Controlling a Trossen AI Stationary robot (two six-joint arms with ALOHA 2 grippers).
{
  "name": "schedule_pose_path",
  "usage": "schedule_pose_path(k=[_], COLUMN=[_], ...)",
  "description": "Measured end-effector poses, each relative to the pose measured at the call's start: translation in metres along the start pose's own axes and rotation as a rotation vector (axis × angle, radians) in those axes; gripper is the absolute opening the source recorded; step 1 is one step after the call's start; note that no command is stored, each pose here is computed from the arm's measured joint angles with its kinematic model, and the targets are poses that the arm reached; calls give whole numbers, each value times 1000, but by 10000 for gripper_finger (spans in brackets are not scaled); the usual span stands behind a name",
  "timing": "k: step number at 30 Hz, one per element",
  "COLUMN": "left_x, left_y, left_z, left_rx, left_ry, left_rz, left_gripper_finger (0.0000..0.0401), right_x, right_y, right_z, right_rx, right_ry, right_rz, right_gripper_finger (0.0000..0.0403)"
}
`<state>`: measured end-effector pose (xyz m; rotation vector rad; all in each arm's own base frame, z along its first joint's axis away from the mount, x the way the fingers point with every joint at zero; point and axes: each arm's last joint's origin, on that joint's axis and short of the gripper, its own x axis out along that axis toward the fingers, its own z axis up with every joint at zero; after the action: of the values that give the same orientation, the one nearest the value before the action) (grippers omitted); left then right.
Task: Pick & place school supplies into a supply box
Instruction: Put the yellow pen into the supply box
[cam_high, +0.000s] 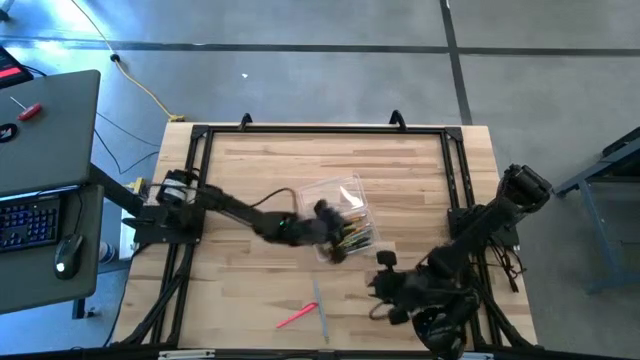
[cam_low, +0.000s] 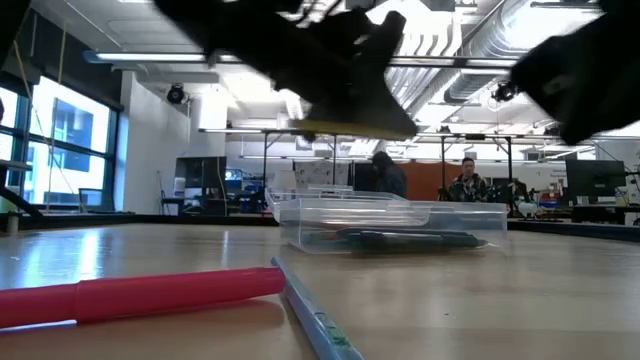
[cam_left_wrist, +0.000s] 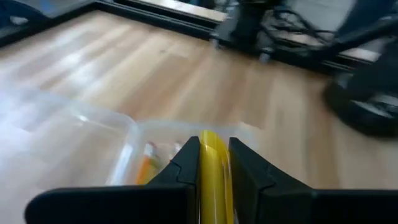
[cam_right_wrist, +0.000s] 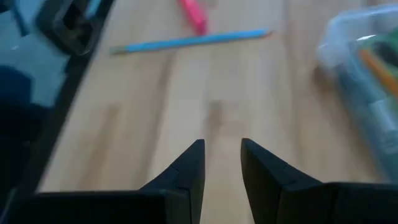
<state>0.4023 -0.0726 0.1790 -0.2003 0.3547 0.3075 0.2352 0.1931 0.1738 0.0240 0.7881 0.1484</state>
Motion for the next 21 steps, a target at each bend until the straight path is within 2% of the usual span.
schedule_pose_path(k=[2,5,10,15,21], left_x=[13,28,47,53,53], left_y=[1,2,6,5,12], left_z=[14,24,17,6,-1], left_rx=[-3,-14,-30,-46,-61], left_ry=[9,13,38,74,126], left_rz=[26,53,77,91,147], left_gripper_finger=[85,87,88,88,96], right_x=[-4,-9,-11,-9,-6], right_y=[9,19,21,17,9], right_z=[-5,-10,-11,-8,-4], right_rx=[0,-39,-196,-210,-238], right_ry=[5,-31,-85,-74,-89], right_rz=[19,-11,-104,-91,-157], right_gripper_finger=[83,83,83,83,83])
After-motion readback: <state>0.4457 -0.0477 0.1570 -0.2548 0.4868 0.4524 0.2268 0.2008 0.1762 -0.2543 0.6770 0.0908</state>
